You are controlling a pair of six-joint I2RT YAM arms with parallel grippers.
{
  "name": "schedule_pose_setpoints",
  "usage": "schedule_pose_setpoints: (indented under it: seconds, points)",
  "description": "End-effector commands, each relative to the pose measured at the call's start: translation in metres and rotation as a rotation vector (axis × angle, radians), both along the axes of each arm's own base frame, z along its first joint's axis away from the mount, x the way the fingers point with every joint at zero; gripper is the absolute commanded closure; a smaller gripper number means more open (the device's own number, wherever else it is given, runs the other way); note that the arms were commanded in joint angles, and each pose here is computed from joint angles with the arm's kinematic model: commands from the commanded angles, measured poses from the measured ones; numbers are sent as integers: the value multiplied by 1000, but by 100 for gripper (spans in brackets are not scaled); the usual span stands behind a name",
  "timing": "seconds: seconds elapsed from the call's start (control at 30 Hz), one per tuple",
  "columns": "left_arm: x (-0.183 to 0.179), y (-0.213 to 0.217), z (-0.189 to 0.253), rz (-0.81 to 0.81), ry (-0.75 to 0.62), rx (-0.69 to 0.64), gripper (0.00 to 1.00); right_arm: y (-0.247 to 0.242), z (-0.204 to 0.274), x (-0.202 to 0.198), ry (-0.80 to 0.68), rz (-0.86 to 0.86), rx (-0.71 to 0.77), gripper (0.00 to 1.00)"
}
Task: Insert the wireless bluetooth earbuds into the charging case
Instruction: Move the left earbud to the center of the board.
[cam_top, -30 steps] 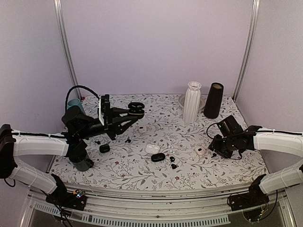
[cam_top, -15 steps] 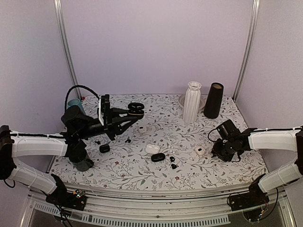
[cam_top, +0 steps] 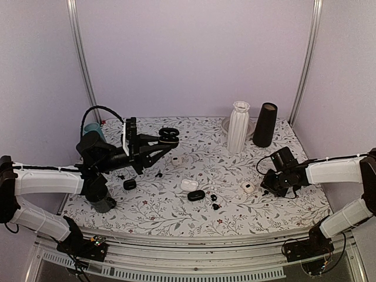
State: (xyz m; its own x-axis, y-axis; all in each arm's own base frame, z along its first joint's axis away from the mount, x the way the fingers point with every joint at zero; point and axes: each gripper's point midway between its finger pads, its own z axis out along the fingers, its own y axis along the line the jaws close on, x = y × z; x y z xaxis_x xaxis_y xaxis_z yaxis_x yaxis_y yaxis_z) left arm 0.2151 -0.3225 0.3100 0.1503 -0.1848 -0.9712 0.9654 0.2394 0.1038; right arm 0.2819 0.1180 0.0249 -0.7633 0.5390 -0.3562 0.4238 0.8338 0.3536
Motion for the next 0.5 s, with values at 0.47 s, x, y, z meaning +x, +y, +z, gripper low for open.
schedule_pose_setpoints:
  seconds: [0.47]
  points:
    - [-5,0,4,-2,-10,-9,100,18,-7,-10,33,105,115,54]
